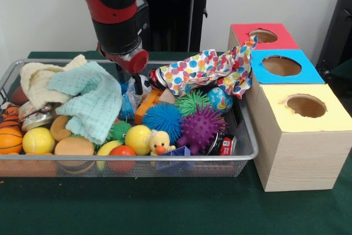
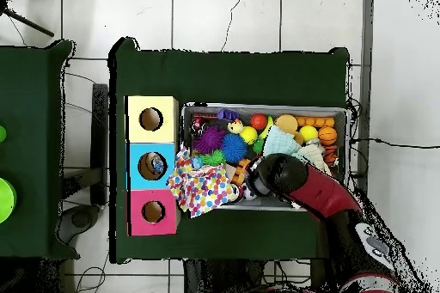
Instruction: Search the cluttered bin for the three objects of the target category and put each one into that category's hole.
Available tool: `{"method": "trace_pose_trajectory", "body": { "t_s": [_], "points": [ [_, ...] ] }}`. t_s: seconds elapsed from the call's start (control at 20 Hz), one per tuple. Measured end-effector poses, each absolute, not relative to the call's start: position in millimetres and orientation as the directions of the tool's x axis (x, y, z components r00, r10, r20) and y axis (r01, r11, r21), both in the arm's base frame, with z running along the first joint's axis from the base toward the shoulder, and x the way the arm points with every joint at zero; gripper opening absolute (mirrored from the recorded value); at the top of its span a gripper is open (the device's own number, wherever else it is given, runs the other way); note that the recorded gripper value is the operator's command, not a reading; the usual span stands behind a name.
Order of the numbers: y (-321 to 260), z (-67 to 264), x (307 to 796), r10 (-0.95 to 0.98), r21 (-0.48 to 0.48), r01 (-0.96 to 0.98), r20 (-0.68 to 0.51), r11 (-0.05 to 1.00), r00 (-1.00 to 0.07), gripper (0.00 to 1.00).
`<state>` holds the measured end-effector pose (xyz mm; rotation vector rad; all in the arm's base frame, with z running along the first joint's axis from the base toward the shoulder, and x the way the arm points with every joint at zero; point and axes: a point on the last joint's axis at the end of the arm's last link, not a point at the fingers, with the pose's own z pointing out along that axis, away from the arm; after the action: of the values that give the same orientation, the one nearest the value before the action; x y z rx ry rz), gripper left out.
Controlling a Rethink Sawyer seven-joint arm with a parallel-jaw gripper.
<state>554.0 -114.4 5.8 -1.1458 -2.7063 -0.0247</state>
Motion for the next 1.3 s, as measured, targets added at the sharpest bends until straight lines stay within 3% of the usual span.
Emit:
{"method": "trace_pose_trajectory", "body": {
  "t_s": [0.45,1.2,1.25,1.3],
  "points": [
    [-112.0,2.4,554.8,0.733,-0.045,0.737,0.17,0.674,-0.659,1.0],
    [-112.5,-31.2,554.7,0.764,0.016,0.769,0.1,0.639,-0.637,1.0],
    [-114.4,-33.2,555.0,0.768,0.023,0.773,0.094,0.634,-0.633,0.0],
    [-114.1,-33.0,555.1,0.768,0.023,0.772,0.094,0.635,-0.634,0.0]
  ]
}}
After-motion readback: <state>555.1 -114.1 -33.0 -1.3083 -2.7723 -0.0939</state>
